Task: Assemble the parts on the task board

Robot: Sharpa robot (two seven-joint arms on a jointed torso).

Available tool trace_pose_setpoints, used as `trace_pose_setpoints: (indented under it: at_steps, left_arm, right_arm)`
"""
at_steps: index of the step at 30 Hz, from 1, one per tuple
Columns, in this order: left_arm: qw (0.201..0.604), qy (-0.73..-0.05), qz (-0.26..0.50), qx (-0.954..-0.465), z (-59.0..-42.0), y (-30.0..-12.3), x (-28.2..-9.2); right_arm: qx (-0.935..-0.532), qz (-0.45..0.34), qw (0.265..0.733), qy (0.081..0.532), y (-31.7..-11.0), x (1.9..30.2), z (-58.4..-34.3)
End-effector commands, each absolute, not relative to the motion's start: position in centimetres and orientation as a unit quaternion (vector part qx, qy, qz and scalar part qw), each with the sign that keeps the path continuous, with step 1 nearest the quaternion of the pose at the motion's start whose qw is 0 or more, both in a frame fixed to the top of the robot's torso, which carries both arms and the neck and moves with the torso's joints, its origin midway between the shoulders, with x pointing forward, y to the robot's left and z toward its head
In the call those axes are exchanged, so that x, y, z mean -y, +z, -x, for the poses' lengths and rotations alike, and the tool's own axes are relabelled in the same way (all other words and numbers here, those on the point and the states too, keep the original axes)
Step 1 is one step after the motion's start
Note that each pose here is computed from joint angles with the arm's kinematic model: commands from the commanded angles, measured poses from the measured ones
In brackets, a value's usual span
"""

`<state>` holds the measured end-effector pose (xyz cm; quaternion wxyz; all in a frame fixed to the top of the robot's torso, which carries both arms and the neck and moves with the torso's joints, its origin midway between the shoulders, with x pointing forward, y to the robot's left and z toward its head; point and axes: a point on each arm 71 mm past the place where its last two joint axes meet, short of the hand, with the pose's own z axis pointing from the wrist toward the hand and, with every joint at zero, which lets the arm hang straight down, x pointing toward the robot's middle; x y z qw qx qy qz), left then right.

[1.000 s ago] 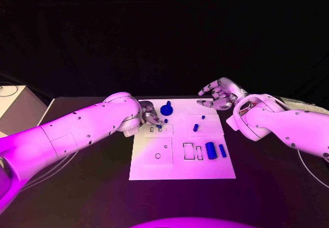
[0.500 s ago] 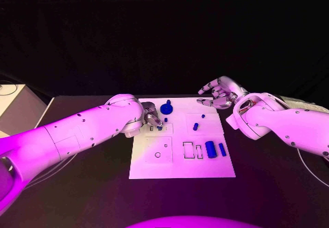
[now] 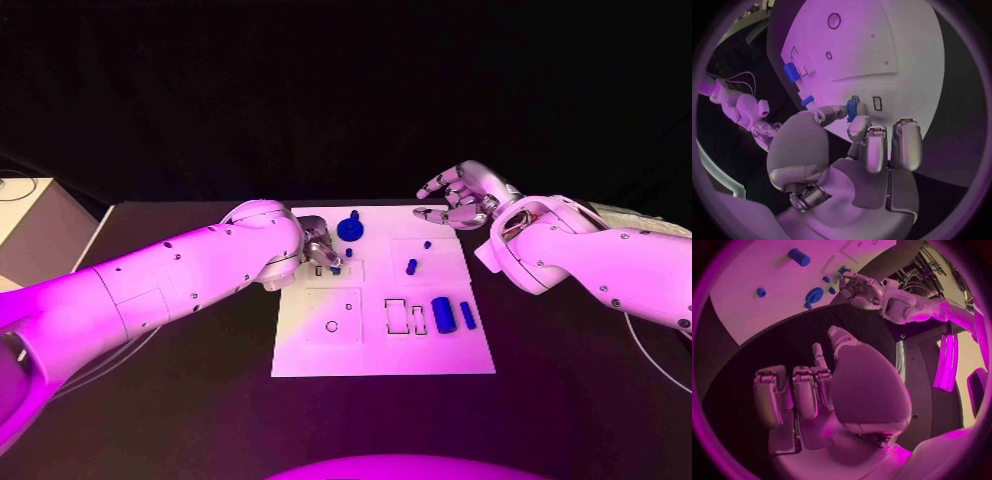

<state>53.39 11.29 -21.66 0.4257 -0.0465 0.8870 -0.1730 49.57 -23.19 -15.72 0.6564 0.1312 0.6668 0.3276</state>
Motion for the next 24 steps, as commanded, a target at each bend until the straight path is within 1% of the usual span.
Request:
trace_pose_setpoints:
  at_steps: [1,24]
  left_arm:
    - [0.425,-0.169,0.038,-0.888,-53.29,-21.65,-11.20]
    - [0.422,-0.159,0.025,-0.892,-53.32,-21.86,-11.17]
  right_arm:
    - [-0.669,-0.123,0.655,0.329,-15.72,23.08,-49.54]
    - [-0.669,-0.123,0.655,0.328,-15.73,23.20,-49.54]
